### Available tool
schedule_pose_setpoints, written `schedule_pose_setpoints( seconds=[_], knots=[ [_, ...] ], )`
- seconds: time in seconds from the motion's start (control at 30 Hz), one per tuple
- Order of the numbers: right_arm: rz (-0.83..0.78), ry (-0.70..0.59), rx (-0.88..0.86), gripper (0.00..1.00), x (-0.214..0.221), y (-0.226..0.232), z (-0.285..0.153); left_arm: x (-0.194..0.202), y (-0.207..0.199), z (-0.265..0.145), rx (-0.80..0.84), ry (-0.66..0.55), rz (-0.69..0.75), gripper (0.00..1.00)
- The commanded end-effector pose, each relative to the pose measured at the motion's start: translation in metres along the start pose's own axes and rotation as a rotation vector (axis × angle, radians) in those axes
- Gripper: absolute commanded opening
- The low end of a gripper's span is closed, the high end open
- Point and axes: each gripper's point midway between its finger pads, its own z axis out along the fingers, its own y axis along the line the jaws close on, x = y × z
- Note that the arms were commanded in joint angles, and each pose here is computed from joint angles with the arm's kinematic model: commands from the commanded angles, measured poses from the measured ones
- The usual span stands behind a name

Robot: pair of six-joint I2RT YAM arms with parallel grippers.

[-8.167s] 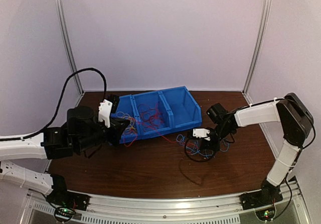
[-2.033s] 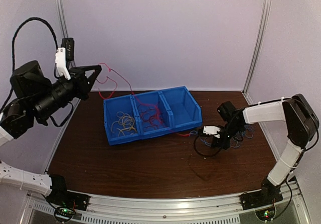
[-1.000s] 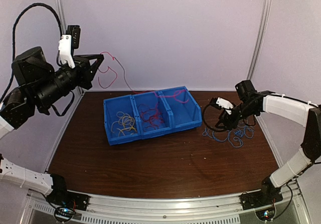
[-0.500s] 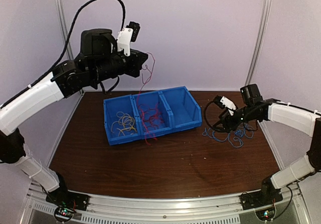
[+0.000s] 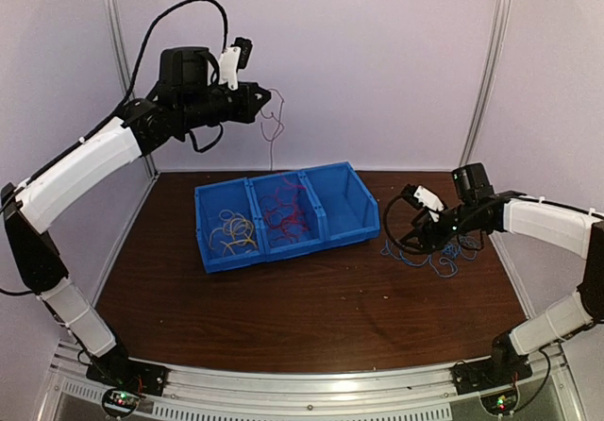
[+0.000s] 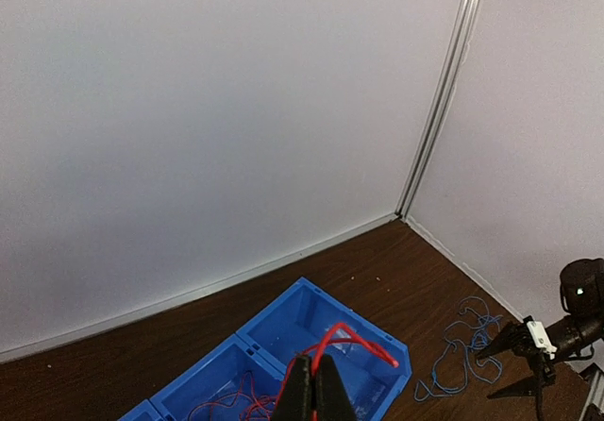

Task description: Untangle the cables

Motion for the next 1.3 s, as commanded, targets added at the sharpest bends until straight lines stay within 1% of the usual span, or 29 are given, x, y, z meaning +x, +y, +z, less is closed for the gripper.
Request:
schedule_pose_setpoints(
  seconds=[0.0,0.13,0.23,0.37,0.57,0.63,0.73,0.87,1.13,1.27],
  knots=[
    [-0.023,-0.017,0.025,0.71,0.0,-0.002,-0.006,-0.007,0.015,0.002,-0.006,-0.039,-0.032,0.0],
    [-0.023,-0.011,0.019,0.71,0.001,-0.002,-0.003,0.01,0.022,0.008,-0.019,-0.007,-0.037,0.0],
    [-0.016,-0.004,0.001,0.71,0.002,0.0,0.0,0.034,0.026,0.019,-0.018,0.046,-0.048,0.0],
    [-0.015,-0.013,-0.015,0.7,-0.001,0.002,-0.001,0.068,0.02,0.041,0.038,0.13,-0.061,0.0],
    [-0.015,-0.013,-0.021,0.7,0.0,0.004,-0.001,0.134,0.026,0.071,0.048,0.243,-0.095,0.0],
    [-0.013,-0.012,-0.028,0.71,0.001,0.005,-0.001,0.159,0.034,0.08,0.021,0.288,-0.096,0.0],
    [-0.012,-0.007,-0.036,0.71,0.002,0.006,0.0,0.193,0.044,0.089,-0.016,0.35,-0.098,0.0],
    [-0.016,-0.003,-0.039,0.7,0.003,0.007,0.0,0.226,0.045,0.092,-0.009,0.405,-0.117,0.0],
    [-0.016,0.006,-0.045,0.71,0.006,0.008,0.001,0.26,0.051,0.1,-0.023,0.471,-0.134,0.0],
    [-0.022,0.009,-0.039,0.71,0.006,0.007,0.0,0.265,0.052,0.104,-0.028,0.487,-0.138,0.0]
  ],
)
